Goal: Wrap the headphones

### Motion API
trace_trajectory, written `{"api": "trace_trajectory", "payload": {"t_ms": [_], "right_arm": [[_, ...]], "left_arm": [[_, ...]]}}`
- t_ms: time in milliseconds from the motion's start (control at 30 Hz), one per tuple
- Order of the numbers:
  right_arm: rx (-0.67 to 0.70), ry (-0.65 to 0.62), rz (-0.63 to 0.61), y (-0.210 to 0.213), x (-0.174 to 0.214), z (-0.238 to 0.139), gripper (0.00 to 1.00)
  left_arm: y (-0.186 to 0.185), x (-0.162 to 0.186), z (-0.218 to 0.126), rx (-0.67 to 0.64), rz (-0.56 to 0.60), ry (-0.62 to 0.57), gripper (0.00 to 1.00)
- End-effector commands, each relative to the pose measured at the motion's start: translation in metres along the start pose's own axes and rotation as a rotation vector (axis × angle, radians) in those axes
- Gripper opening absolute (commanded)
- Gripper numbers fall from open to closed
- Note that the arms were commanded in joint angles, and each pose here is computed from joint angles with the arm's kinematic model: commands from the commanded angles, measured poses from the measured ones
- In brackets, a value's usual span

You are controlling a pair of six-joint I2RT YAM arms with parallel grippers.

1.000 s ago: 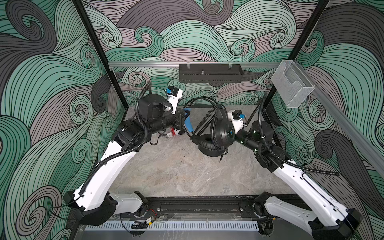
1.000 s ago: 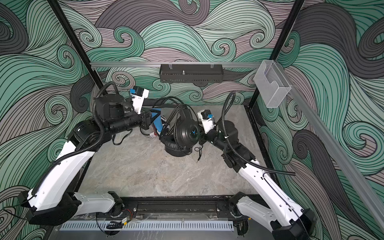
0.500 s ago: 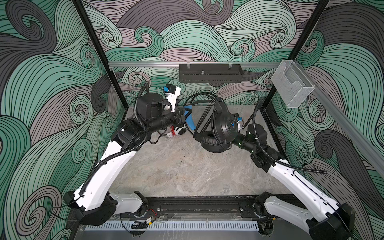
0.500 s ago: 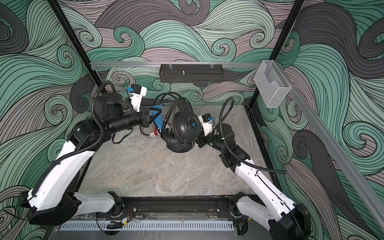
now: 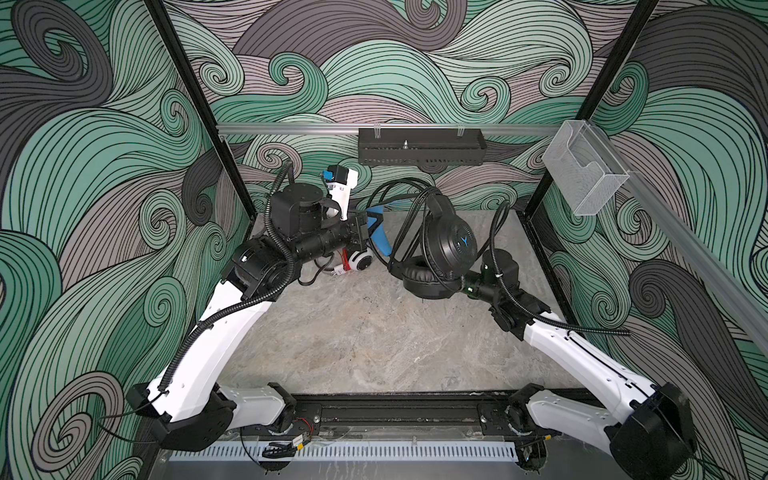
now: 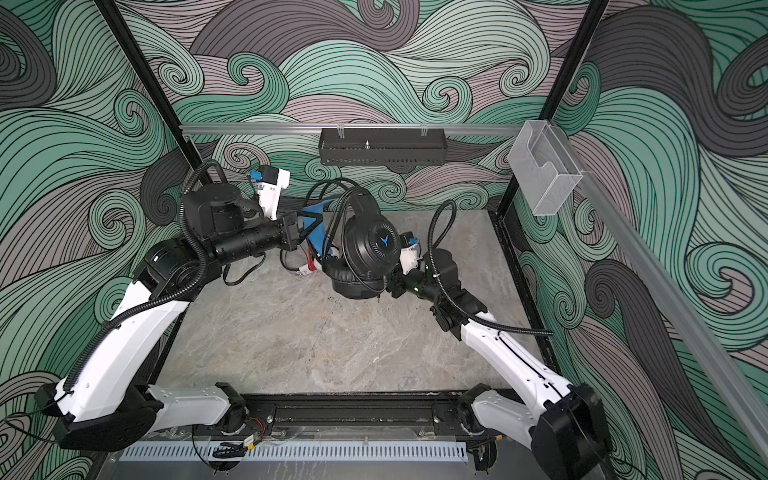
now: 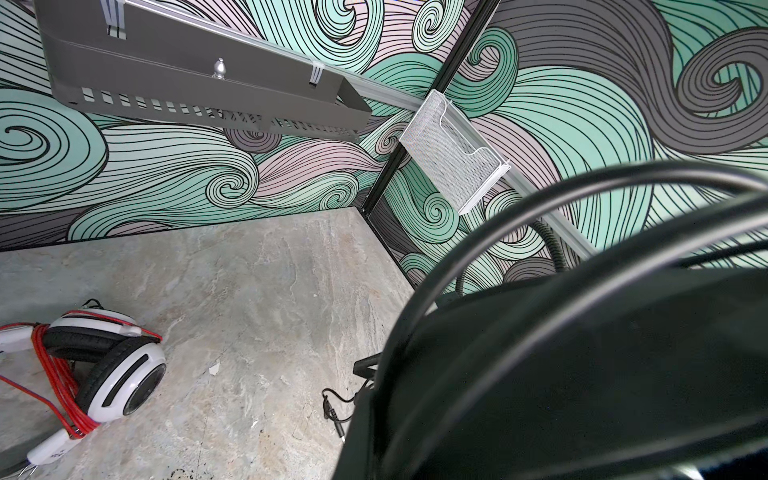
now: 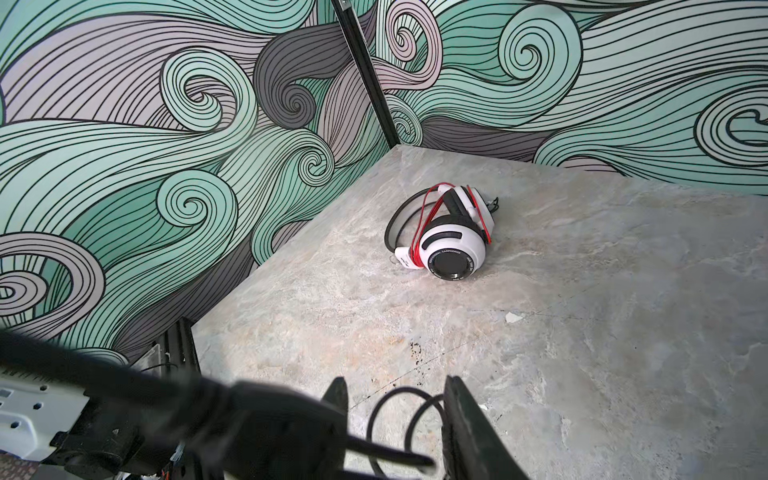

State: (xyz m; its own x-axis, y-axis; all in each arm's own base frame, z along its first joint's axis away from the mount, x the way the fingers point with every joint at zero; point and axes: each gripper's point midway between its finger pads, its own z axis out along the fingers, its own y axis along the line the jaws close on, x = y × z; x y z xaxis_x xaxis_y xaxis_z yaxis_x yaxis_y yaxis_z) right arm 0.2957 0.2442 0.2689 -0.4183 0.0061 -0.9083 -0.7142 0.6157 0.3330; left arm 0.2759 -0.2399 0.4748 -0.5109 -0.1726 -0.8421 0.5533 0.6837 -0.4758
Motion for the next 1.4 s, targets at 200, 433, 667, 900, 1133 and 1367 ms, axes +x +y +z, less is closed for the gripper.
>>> {"api": "trace_trajectory", "payload": {"t_ms": [200,433,667,900,1133,1367], "right_arm": [[-0.029,-0.028,0.023,0.001,-0.006,0.004,0.39],[-0.045,-0.031,0.042,0.001,-0.010,0.012,0.39],[-0.037,-0.052,0.058,-0.002,-0.015,0.016,0.39],[-0.048,-0.057,0.078,-0.006,-0.020,0.030,0.39],[-0.027,-0.054,0.086,-0.012,-0.019,0.035,0.37],[0.000,-0.069,0.081,-0.015,-0.029,0.034,0.37]], "left_arm": [[-0.028,-0.038,-0.025,0.115,-0.033,-0.135,0.00],[-0.028,-0.037,-0.025,0.128,-0.050,-0.137,0.00],[-0.031,-0.037,-0.023,0.155,-0.070,-0.134,0.00],[-0.035,-0.037,-0.019,0.195,-0.109,-0.129,0.00],[-0.035,-0.036,-0.017,0.205,-0.127,-0.129,0.00],[-0.034,-0.035,-0.015,0.209,-0.134,-0.126,0.00]]}}
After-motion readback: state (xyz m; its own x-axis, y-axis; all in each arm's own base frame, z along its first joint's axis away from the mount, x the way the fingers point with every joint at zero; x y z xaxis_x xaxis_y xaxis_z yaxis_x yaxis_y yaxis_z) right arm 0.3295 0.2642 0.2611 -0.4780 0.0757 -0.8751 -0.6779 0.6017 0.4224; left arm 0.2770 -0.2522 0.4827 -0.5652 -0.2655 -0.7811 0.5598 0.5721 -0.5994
